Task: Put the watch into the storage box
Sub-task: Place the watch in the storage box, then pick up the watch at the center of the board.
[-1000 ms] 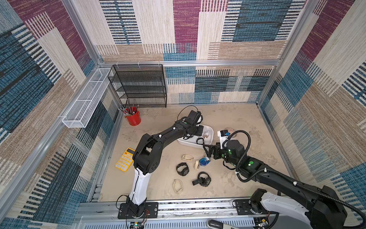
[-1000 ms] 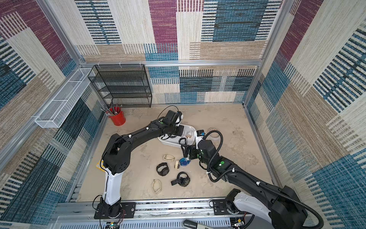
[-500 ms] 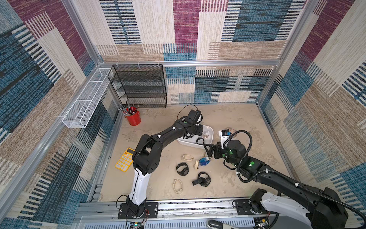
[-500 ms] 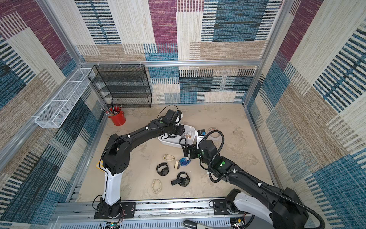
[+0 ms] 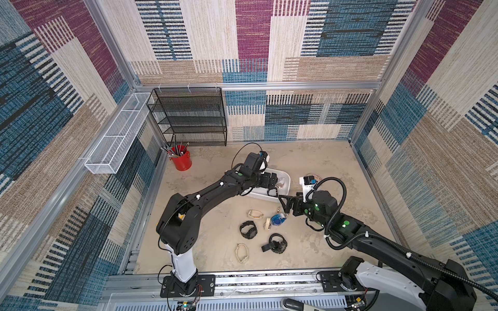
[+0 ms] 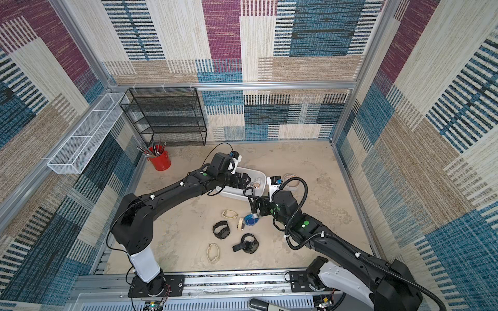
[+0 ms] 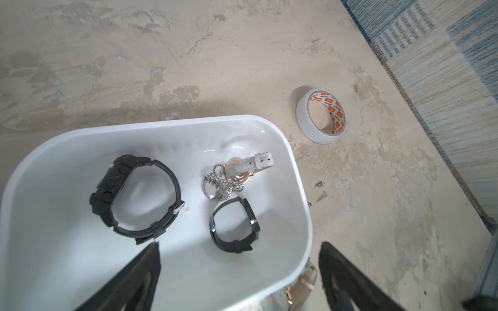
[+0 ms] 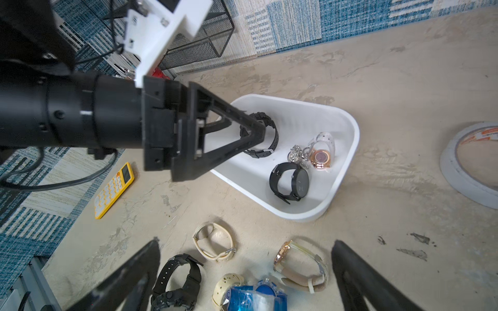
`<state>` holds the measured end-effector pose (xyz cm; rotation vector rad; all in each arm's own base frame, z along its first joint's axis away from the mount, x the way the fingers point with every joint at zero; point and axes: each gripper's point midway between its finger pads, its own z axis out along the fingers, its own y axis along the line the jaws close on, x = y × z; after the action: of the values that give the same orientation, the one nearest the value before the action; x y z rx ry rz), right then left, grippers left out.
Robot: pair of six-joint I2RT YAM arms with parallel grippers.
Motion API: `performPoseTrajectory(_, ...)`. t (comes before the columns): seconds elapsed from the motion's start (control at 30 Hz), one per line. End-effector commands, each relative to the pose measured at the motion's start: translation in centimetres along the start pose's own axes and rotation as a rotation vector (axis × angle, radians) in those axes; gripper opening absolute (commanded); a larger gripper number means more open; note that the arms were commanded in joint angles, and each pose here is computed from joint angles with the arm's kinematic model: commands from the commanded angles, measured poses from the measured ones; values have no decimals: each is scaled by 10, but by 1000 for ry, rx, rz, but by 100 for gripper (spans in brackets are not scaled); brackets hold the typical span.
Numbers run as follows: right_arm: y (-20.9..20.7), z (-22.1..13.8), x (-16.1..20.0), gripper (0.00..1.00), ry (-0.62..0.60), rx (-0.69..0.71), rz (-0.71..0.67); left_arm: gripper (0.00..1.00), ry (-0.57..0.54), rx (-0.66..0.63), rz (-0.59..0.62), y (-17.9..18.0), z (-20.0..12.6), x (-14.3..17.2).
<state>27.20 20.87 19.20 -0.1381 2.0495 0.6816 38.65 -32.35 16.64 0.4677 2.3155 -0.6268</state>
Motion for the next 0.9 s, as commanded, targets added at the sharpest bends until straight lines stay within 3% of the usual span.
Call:
performPoseTrajectory(0.0,2,-2,0,100,8,-6,-22,98,-98,54,22,-11,-27,-14)
performPoseTrajectory(0.27,6,0,6,100,66,-16,-65,99,-84,86,82,-15,-101,25)
performPoseTrajectory(0.47,11,8,21,99,150,-42,-95,99,-68,126,218,-24,-157,48)
performPoseTrajectory(0.63,22,12,43,94,229,-76,-115,99,-93,138,293,-21,-171,66)
performPoseTrajectory(0.87,39,1,85,84,356,-111,-172,99,-89,105,266,-13,-171,75)
